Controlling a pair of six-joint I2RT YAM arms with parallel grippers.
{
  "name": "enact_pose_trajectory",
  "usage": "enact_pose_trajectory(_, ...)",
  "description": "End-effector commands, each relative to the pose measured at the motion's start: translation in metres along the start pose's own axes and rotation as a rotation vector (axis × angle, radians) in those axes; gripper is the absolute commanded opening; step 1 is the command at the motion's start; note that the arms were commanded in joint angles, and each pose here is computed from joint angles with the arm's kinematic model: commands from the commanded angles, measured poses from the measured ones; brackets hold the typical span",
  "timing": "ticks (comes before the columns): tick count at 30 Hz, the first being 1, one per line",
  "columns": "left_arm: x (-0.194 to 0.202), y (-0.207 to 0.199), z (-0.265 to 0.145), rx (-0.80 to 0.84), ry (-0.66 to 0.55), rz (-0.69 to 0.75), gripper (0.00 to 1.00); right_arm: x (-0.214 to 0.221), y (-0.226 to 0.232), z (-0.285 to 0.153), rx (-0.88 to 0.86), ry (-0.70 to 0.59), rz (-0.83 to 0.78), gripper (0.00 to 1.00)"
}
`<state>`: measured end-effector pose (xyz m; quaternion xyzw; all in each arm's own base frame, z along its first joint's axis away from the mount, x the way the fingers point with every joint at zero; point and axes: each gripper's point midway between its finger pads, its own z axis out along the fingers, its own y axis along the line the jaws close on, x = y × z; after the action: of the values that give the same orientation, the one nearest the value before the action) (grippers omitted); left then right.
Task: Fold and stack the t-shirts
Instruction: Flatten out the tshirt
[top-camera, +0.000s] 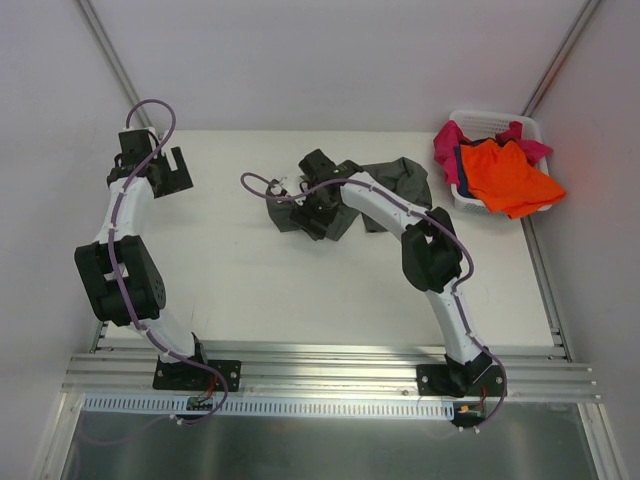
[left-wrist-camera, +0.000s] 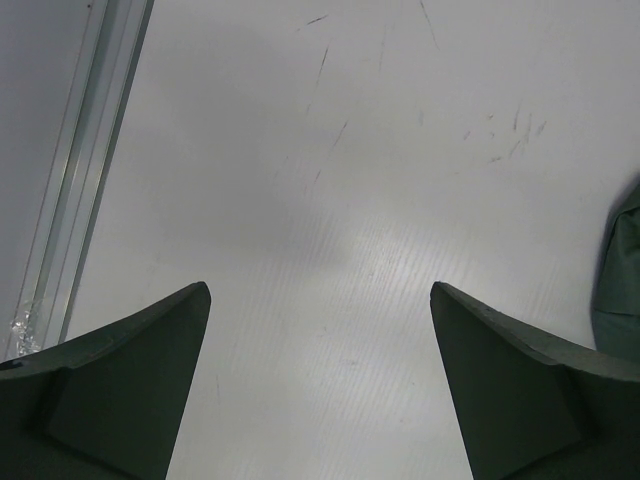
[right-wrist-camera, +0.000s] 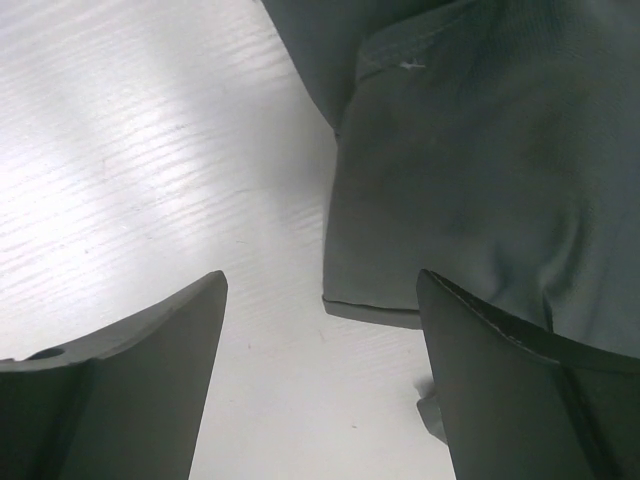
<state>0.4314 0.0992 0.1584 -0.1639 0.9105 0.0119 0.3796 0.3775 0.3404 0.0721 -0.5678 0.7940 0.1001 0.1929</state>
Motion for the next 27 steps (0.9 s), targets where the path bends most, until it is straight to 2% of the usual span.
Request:
enact_pose_trajectory(1, -0.010, -0.007, -0.012, 0.023, -0.037, 0.004, 0.93, -0.008, 0.008, 0.004, -0.020, -0.010, -0.014, 0.80)
enact_pose_trajectory(9, -0.006, -0.007, -0.014, 0.023, -0.034, 0.008, 0.93, 0.008, -0.004, 0.028, 0.021, 0.057, -0.027, 0.75)
enact_pose_trajectory(12, -0.005, -0.008, -0.015, 0.026, -0.032, 0.009, 0.93, 0.012, -0.011, 0.031, 0.053, 0.072, -0.025, 0.69)
enact_pose_trajectory(14, -0.005, -0.009, -0.014, 0.027, -0.032, 0.008, 0.93, 0.012, -0.020, 0.029, 0.091, 0.073, -0.028, 0.60)
enact_pose_trajectory(15, -0.005, -0.009, -0.014, 0.026, -0.032, 0.008, 0.93, 0.011, -0.022, 0.028, 0.102, 0.072, -0.030, 0.55)
enact_pose_trajectory(16, -0.004, -0.009, -0.014, 0.026, -0.029, 0.006, 0.93, 0.011, -0.026, 0.027, 0.123, 0.075, -0.032, 0.37)
enact_pose_trajectory(18, -0.003, -0.010, -0.014, 0.028, -0.027, 0.008, 0.93, 0.005, -0.035, 0.019, 0.176, 0.064, -0.034, 0.17)
enact_pose_trajectory(19, -0.003, -0.010, -0.014, 0.028, -0.028, 0.005, 0.93, 0.005, -0.041, 0.014, 0.207, 0.065, -0.030, 0.01)
enact_pose_trajectory(23, -0.002, -0.012, -0.013, 0.035, -0.024, 0.007, 0.93, -0.013, -0.055, -0.014, 0.282, 0.011, -0.029, 0.00)
enact_pose_trajectory(27, -0.004, -0.014, -0.010, 0.039, -0.022, 0.001, 0.93, -0.046, -0.063, -0.061, 0.340, -0.099, -0.033, 0.01)
